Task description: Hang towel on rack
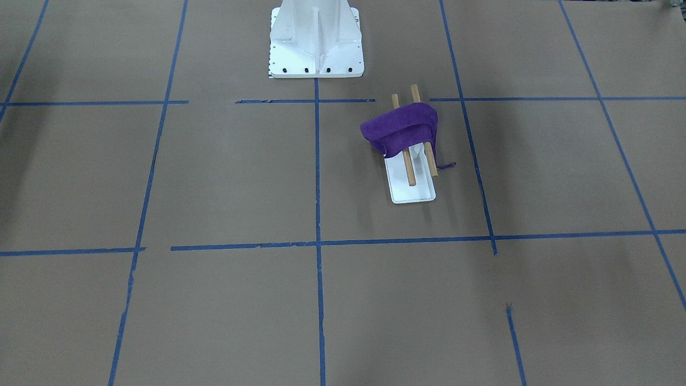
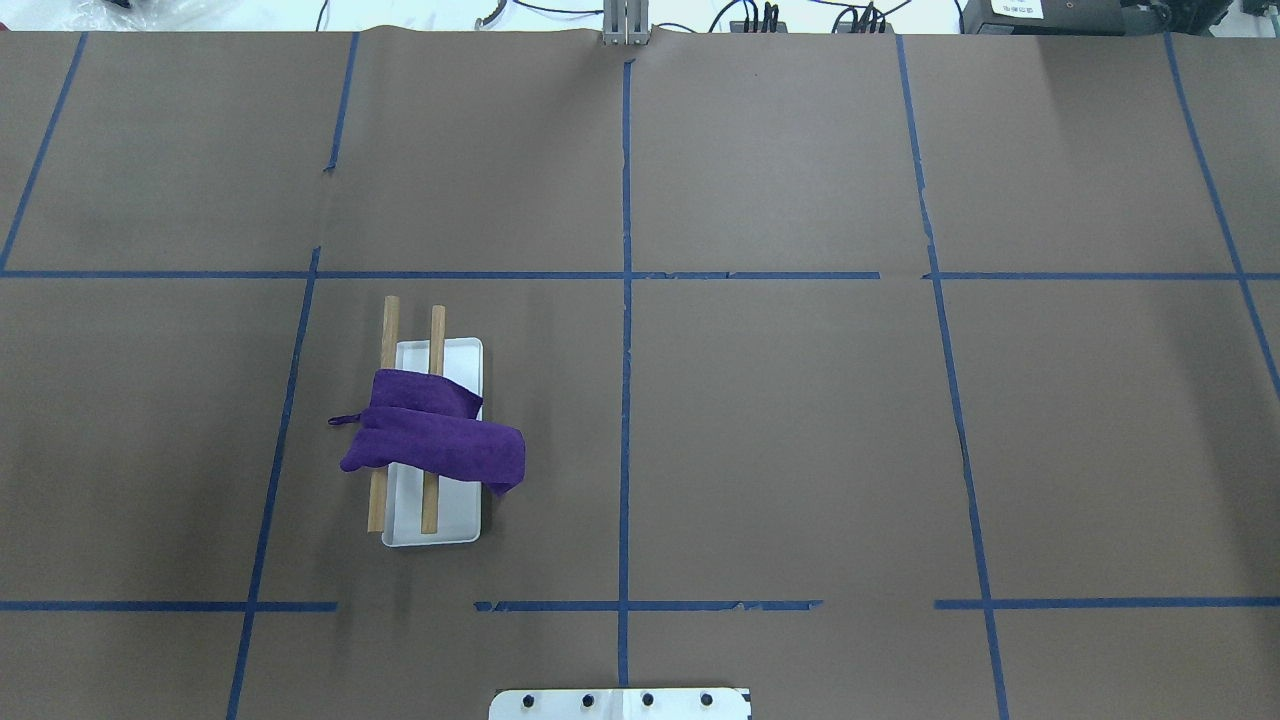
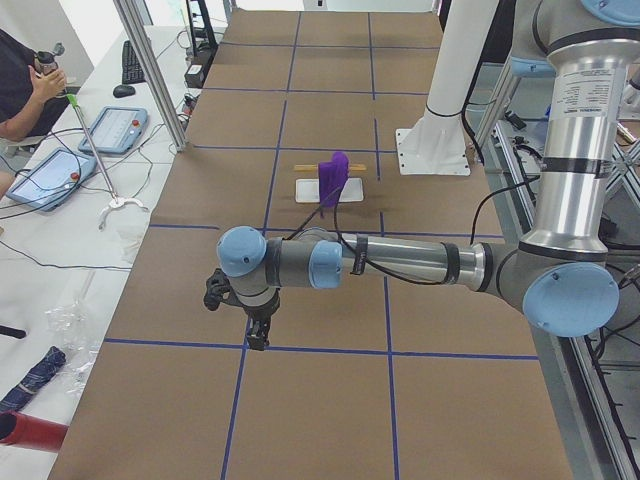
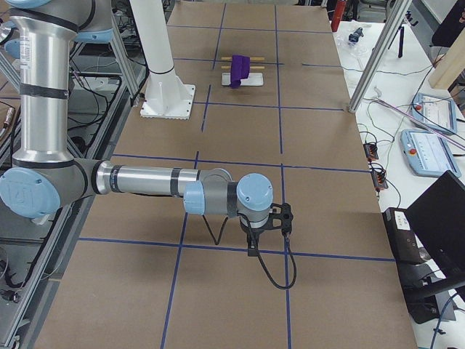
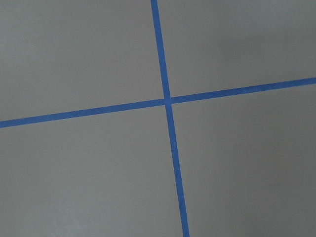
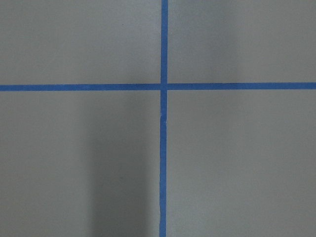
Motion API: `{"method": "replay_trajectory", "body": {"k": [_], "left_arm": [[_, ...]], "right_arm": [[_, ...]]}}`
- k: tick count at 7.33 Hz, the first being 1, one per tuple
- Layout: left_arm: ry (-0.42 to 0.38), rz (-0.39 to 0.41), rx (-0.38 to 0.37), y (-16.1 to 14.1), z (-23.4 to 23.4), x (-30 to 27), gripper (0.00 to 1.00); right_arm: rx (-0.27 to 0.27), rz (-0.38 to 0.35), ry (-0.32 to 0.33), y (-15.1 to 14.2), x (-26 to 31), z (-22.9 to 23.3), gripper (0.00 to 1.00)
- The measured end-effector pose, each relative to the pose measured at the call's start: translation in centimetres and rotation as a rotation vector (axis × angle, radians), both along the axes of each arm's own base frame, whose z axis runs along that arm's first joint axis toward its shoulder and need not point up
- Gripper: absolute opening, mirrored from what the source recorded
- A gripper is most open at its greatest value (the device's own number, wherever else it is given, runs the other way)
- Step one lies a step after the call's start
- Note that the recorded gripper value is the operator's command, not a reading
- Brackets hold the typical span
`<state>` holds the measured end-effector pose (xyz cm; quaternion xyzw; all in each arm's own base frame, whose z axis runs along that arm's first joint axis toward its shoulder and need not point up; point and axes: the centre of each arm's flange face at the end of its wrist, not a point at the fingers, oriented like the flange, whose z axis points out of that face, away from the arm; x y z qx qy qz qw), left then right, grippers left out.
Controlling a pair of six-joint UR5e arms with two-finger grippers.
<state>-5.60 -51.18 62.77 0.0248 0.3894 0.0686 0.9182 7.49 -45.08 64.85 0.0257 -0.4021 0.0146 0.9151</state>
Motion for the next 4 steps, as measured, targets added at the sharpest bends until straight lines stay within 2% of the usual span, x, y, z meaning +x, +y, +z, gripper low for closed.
{"method": "replay_trajectory", "body": {"k": [4], "left_arm": [[0.0, 0.0, 0.007, -0.17, -0.2, -0.01, 1.0]], "right_arm": [[0.002, 0.001, 0.0, -0.01, 0.0, -0.12, 1.0]]}}
